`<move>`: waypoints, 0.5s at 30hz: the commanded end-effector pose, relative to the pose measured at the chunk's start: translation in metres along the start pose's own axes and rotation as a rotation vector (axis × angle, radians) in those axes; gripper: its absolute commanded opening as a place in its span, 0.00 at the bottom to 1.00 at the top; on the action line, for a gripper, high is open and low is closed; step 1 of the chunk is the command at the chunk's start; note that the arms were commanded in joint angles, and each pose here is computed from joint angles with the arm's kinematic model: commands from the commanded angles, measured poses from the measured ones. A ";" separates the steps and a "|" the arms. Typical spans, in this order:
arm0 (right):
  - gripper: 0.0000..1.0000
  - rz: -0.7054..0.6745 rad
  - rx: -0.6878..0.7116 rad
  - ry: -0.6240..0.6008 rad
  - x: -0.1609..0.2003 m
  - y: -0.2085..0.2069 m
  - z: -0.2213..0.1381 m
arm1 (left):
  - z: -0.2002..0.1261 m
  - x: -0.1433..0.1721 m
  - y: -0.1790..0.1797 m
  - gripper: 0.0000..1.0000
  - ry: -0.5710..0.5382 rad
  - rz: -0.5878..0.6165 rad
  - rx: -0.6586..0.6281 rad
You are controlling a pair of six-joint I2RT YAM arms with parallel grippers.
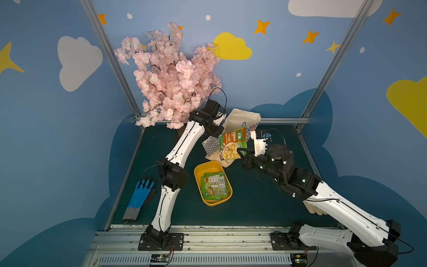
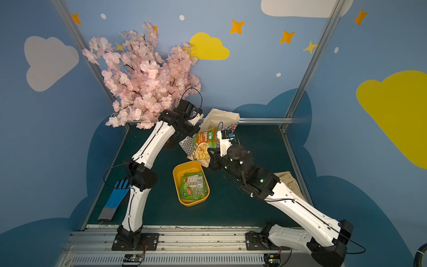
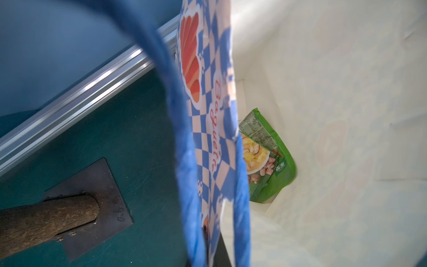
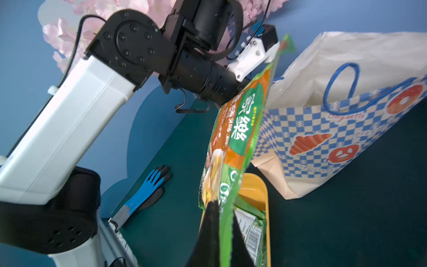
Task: Place the condiment packets inside the bag
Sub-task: Place the condiment packet in the paper bag.
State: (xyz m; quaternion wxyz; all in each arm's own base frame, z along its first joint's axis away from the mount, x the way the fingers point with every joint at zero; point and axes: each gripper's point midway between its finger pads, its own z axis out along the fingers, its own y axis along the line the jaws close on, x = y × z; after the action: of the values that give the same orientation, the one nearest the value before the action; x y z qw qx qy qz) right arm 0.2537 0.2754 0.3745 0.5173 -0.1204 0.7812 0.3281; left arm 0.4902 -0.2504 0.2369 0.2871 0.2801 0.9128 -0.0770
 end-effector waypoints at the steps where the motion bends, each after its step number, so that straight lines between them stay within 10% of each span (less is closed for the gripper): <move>1: 0.00 -0.037 0.043 -0.121 -0.046 -0.007 -0.011 | -0.016 0.002 -0.008 0.03 -0.001 -0.015 0.036; 15: 0.00 0.107 0.304 -0.329 -0.130 -0.087 0.023 | -0.027 -0.009 -0.021 0.03 -0.048 -0.054 0.116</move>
State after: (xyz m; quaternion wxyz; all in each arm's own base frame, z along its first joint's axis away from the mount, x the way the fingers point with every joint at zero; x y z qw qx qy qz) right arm 0.3548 0.2098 0.4405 0.6185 0.0196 0.7458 0.2468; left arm 0.4826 -0.2604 0.2401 0.2796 0.2744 0.9128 -0.1157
